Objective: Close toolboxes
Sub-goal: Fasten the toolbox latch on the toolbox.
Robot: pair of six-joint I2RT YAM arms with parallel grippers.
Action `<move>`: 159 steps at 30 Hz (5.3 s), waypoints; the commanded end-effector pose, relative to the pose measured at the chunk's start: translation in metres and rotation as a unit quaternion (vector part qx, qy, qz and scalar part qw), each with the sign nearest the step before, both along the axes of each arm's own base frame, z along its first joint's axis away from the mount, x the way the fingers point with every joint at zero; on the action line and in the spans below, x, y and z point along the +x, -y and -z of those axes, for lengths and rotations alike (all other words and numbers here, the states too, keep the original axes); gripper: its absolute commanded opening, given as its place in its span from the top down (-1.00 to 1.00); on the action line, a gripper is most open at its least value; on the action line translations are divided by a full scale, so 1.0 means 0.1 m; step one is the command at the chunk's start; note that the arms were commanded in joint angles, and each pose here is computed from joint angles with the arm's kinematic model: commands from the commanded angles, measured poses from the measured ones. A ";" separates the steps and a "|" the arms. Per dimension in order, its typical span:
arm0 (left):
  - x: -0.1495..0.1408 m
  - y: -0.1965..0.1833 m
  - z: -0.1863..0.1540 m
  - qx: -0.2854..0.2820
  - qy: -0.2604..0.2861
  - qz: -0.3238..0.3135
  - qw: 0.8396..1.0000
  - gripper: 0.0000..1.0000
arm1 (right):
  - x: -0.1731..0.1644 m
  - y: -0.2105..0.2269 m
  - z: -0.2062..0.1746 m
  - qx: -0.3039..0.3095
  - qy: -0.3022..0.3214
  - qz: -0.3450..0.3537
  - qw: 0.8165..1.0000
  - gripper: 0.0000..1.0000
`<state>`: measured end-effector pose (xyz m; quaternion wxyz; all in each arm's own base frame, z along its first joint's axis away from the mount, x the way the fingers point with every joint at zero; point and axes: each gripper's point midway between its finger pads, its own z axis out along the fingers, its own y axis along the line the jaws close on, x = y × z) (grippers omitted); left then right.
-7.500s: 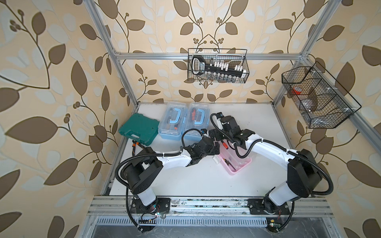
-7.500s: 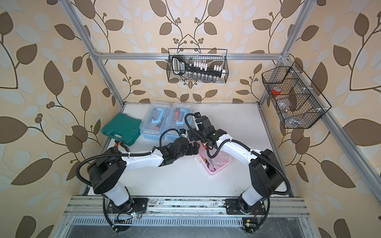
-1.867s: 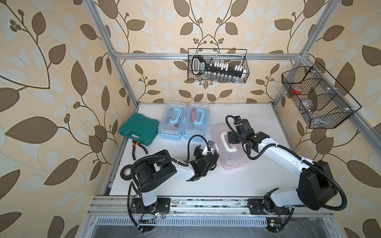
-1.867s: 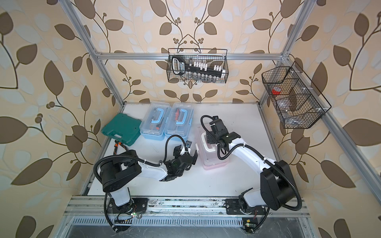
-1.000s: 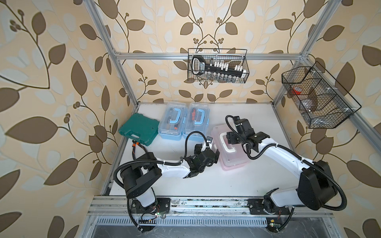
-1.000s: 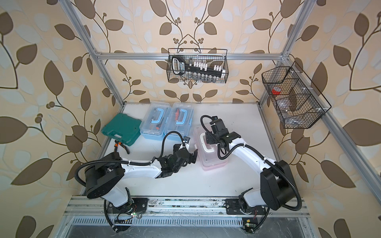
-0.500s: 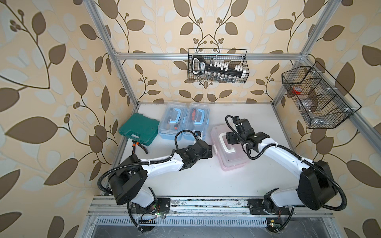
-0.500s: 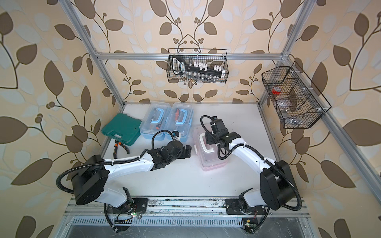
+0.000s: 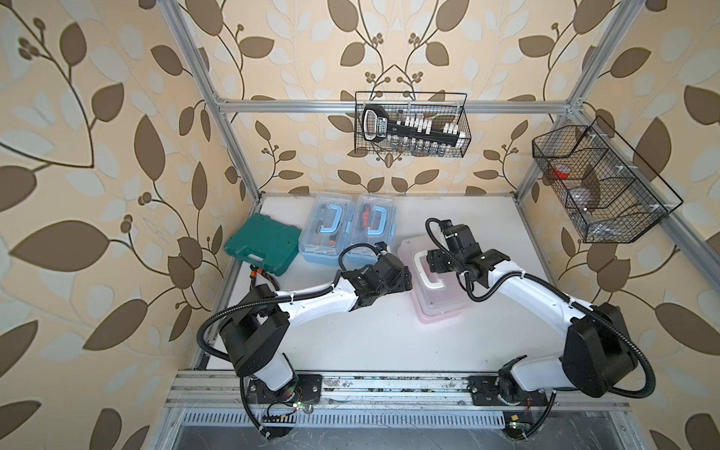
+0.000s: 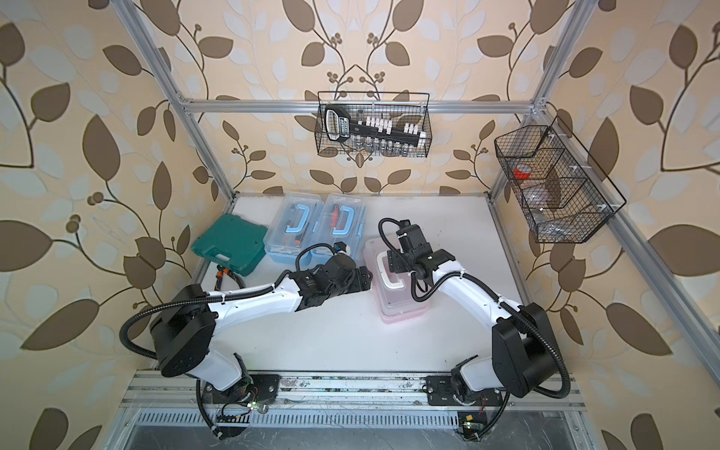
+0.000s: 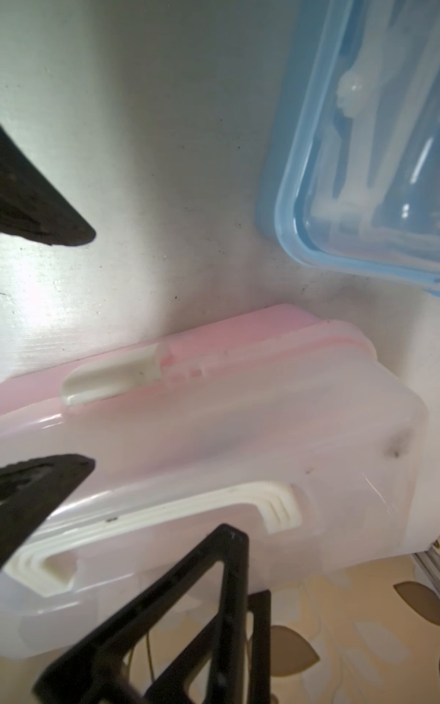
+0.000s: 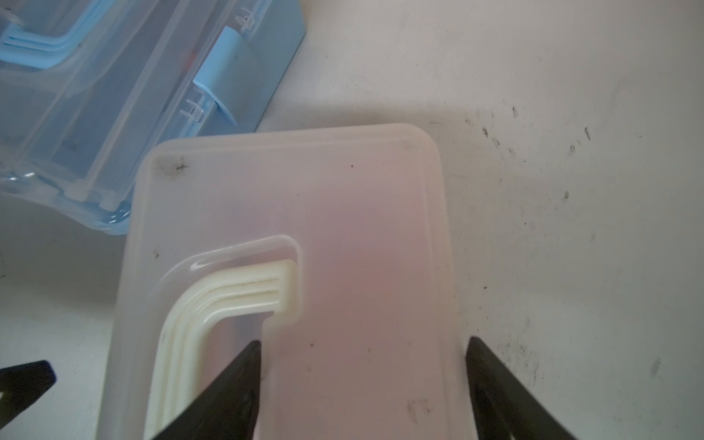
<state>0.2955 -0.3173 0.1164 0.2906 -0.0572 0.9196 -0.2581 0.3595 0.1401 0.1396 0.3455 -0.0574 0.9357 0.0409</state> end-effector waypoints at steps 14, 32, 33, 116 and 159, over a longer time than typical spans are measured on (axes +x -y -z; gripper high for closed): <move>0.12 0.17 0.10 -0.017 -0.032 -0.018 0.999 -0.45 | -0.32 -0.10 0.35 0.007 -0.080 -0.039 0.996 -0.51; 0.07 0.15 0.22 -0.013 -0.047 -0.019 0.999 -0.04 | -0.32 -0.10 0.34 0.005 -0.078 -0.040 0.996 -0.51; 0.07 0.14 0.22 -0.012 -0.047 -0.020 0.999 -0.02 | -0.32 -0.10 0.34 0.006 -0.078 -0.041 0.996 -0.51; 0.14 0.21 0.10 -0.002 -0.017 0.005 1.000 0.59 | -0.32 -0.11 0.36 0.002 -0.082 -0.044 0.996 -0.51; 0.06 0.26 -0.52 -0.034 0.047 0.042 0.997 0.04 | -0.33 -0.15 0.42 -0.001 -0.093 -0.051 0.994 -0.51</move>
